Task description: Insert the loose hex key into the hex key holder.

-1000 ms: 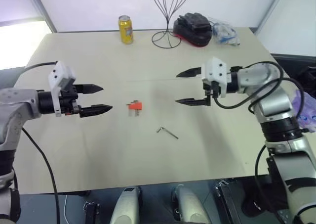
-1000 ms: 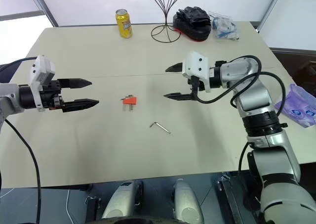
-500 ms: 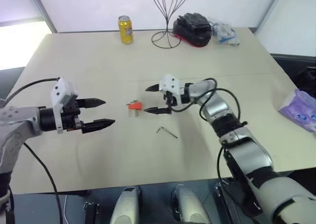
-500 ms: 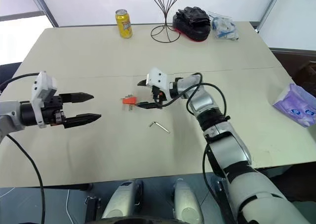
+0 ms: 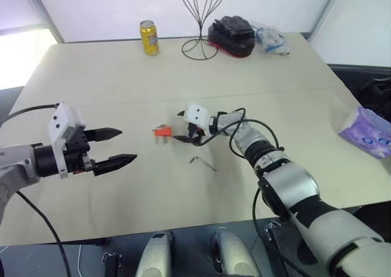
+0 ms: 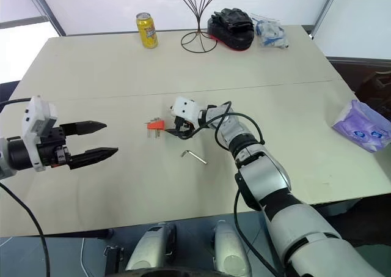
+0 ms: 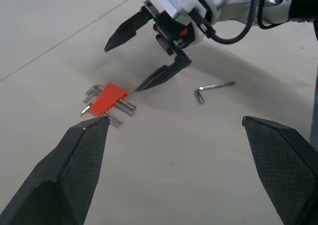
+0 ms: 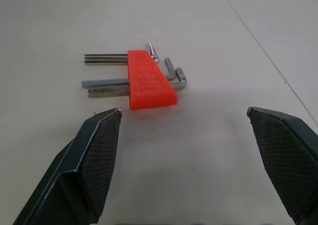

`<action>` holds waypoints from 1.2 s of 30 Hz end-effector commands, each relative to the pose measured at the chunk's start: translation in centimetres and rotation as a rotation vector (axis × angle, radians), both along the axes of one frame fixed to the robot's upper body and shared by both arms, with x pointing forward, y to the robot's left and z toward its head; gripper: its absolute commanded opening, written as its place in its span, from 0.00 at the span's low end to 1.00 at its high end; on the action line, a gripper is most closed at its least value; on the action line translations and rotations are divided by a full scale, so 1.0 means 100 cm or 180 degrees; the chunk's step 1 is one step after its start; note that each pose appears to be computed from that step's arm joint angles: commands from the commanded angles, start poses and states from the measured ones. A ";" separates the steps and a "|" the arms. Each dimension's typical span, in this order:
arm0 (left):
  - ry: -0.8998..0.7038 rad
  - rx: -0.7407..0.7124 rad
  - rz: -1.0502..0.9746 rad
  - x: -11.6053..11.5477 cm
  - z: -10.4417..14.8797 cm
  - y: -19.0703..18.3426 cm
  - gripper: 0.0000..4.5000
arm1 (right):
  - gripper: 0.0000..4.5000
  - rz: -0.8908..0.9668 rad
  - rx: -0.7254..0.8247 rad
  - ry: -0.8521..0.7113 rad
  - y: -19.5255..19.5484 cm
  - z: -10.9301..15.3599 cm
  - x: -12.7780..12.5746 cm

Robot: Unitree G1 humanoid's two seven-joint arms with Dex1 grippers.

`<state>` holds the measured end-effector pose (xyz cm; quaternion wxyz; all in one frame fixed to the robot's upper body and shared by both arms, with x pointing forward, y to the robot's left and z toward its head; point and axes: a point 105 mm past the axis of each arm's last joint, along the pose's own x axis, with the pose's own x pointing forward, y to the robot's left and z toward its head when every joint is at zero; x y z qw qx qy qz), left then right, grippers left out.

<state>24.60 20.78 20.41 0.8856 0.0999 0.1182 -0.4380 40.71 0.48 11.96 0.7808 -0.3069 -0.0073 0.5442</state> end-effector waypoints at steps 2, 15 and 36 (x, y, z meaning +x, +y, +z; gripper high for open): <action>-0.0161 0.0025 0.0036 -0.003 0.011 0.001 0.99 | 0.93 0.0019 0.0108 -0.0160 0.011 0.016 0.002; -0.0210 0.0020 0.0099 -0.002 0.012 -0.001 0.99 | 0.93 0.0020 0.0093 -0.0164 0.028 0.002 -0.005; -0.0168 0.0003 0.0081 0.002 0.011 0.001 0.99 | 0.93 -0.0047 0.0163 -0.0041 0.011 0.010 0.002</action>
